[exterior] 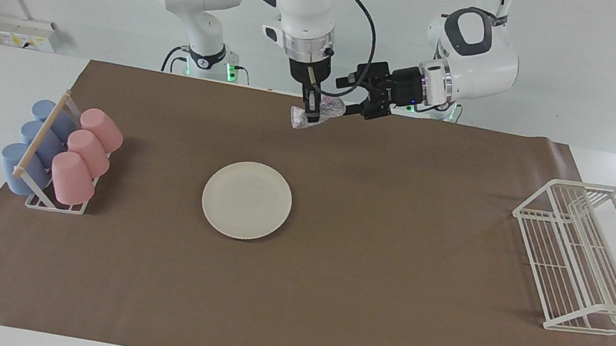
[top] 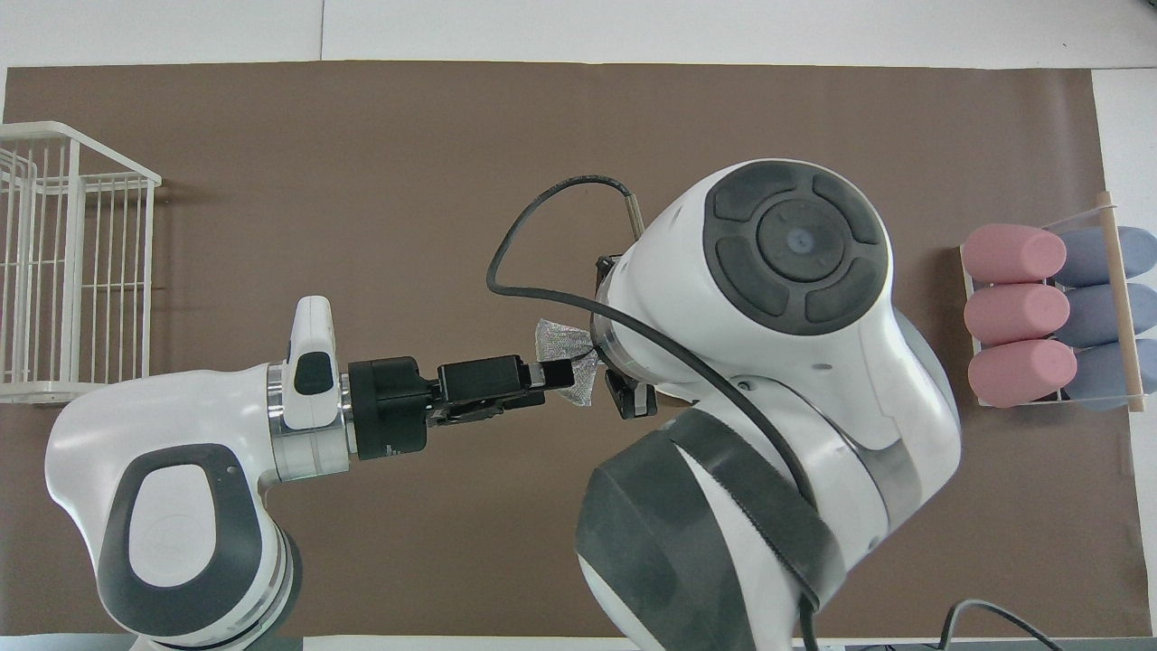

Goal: Wipe plate with sponge
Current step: 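Bring the pouch to the left gripper and grasp it there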

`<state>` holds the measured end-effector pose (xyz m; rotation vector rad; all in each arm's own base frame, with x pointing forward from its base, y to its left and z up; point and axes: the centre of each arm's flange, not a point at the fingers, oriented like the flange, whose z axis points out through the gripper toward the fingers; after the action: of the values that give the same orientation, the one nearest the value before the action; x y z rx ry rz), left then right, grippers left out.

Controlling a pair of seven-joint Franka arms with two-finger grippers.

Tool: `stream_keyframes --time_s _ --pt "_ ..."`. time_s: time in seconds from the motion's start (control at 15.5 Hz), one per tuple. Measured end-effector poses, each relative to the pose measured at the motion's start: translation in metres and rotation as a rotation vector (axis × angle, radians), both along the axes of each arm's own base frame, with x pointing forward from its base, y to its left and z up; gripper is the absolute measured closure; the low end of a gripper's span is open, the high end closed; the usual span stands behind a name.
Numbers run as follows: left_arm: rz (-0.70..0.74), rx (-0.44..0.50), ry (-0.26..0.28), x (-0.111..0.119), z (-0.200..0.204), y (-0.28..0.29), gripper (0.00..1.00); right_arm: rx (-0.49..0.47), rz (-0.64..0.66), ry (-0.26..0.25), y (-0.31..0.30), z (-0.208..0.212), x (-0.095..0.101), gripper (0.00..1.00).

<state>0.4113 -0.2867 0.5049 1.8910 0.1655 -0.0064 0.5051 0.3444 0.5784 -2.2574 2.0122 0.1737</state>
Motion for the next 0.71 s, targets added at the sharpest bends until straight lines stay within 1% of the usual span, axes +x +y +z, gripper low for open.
stream_keyframes --time_s 0.13,0.19,0.26,0.32,0.45,0.71 --pt "0.012 0.009 -0.007 -0.0053 -0.0007 -0.0093 0.02 0.000 0.000 -0.001 0.0000 0.0001 0.0002 0.90" --pt "0.015 0.011 -0.008 -0.0054 -0.0011 -0.0099 0.07 -0.001 0.000 -0.002 -0.0001 0.0001 0.0002 0.90" --pt "0.019 0.012 -0.008 -0.0045 -0.0014 -0.0089 0.07 -0.002 0.000 -0.003 -0.0001 0.0001 0.0003 0.90" --pt "0.023 0.013 -0.008 -0.0035 -0.0016 -0.0077 0.15 -0.002 0.000 -0.003 -0.0002 0.0001 0.0003 0.90" --pt "0.031 0.012 -0.007 -0.0017 -0.0017 -0.0052 0.38 -0.002 0.000 -0.003 -0.0002 0.0001 0.0004 0.90" --pt "0.045 0.013 -0.001 0.0017 -0.0032 -0.0012 0.82 -0.001 0.000 -0.006 -0.0001 0.0005 0.0006 0.90"
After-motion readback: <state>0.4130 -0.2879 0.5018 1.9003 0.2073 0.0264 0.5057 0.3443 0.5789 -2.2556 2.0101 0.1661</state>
